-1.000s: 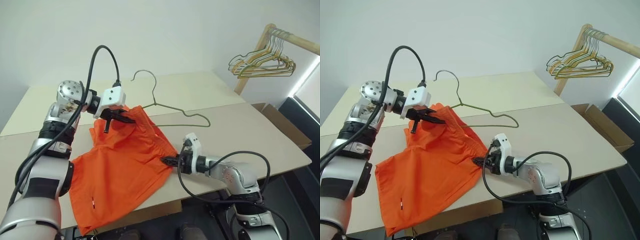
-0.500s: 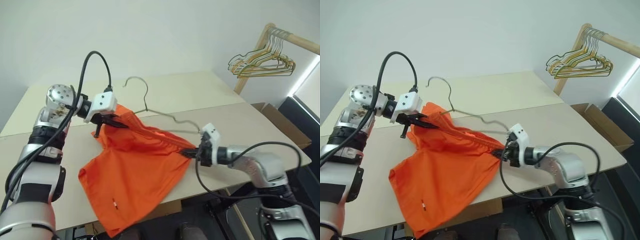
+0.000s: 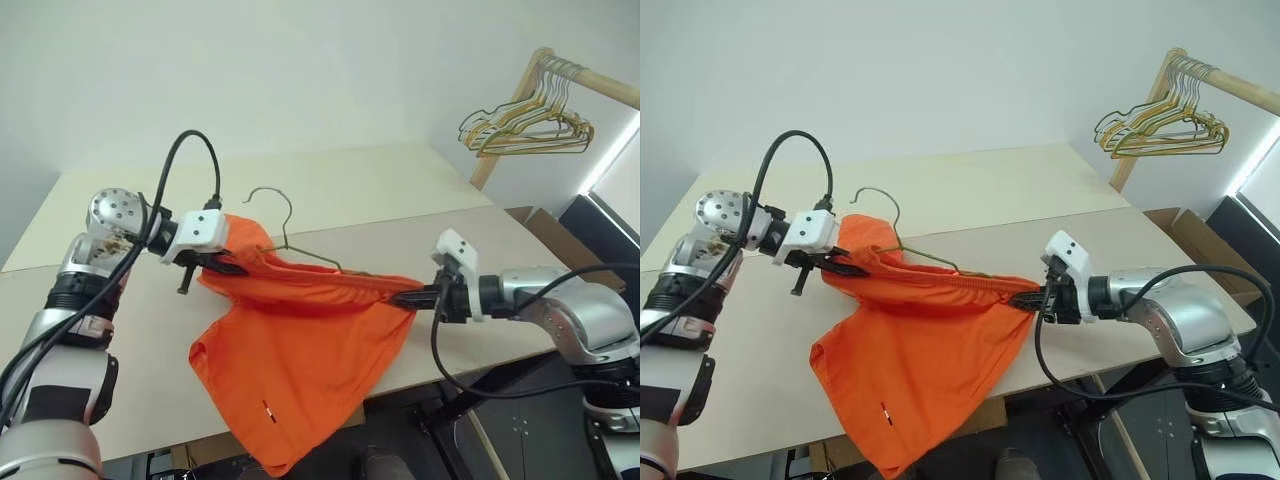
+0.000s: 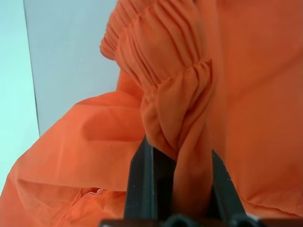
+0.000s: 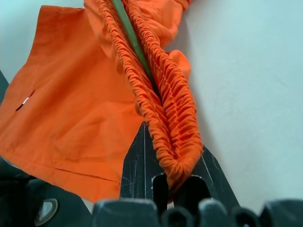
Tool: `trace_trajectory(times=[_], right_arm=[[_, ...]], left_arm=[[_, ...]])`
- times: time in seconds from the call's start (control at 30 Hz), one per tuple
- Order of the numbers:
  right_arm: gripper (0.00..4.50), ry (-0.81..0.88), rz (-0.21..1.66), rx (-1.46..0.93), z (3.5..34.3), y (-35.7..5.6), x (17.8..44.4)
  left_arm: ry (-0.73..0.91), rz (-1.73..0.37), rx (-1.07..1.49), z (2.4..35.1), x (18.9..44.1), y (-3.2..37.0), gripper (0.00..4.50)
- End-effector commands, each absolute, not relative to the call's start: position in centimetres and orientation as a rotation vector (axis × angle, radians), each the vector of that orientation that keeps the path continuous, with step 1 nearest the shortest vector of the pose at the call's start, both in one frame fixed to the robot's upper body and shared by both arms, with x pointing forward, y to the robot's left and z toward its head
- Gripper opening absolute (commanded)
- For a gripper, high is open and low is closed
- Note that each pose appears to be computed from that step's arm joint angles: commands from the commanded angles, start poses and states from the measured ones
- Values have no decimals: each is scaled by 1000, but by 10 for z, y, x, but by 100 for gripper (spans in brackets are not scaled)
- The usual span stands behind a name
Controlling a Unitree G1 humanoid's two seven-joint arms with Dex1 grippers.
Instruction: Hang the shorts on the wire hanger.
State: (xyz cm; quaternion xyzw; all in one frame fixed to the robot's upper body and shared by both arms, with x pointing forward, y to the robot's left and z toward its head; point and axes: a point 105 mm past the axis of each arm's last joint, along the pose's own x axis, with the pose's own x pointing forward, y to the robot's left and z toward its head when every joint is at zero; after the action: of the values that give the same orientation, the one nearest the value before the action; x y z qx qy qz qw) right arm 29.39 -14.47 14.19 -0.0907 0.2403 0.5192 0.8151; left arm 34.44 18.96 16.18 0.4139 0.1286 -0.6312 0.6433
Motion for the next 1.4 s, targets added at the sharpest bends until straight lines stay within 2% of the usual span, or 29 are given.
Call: trace_trajectory(times=[0.03, 0.17, 0.4, 0.53, 0.67, 0.83, 1.0, 1.13, 1.27, 1.4], right_arm=[[2, 440, 1070, -304, 168, -158, 303], [2, 423, 1133, -379, 176, -149, 300], [2, 438, 1218, -457, 179, -115, 294], [122, 506, 1175, -484, 166, -113, 298], [268, 523, 1151, -475, 165, -119, 296], [440, 543, 1046, -478, 169, -147, 299], [446, 499, 972, -512, 188, -168, 300], [446, 386, 933, -546, 216, -169, 306], [446, 249, 1053, -476, 241, -124, 307], [446, 220, 1152, -420, 236, -71, 311]], left_arm=[[372, -1395, 1044, 158, 343, 212, 0], [386, -1417, 1106, 150, 343, 211, 0], [314, -1421, 1080, 154, 355, 187, 0], [262, -1404, 1055, 161, 362, 174, 0], [248, -1407, 1038, 163, 362, 170, 0], [252, -1409, 1037, 161, 361, 171, 0], [253, -1414, 1037, 161, 360, 171, 0], [258, -1426, 1045, 161, 359, 171, 0], [262, -1434, 1054, 160, 358, 171, 0], [263, -1442, 1062, 161, 359, 170, 0]])
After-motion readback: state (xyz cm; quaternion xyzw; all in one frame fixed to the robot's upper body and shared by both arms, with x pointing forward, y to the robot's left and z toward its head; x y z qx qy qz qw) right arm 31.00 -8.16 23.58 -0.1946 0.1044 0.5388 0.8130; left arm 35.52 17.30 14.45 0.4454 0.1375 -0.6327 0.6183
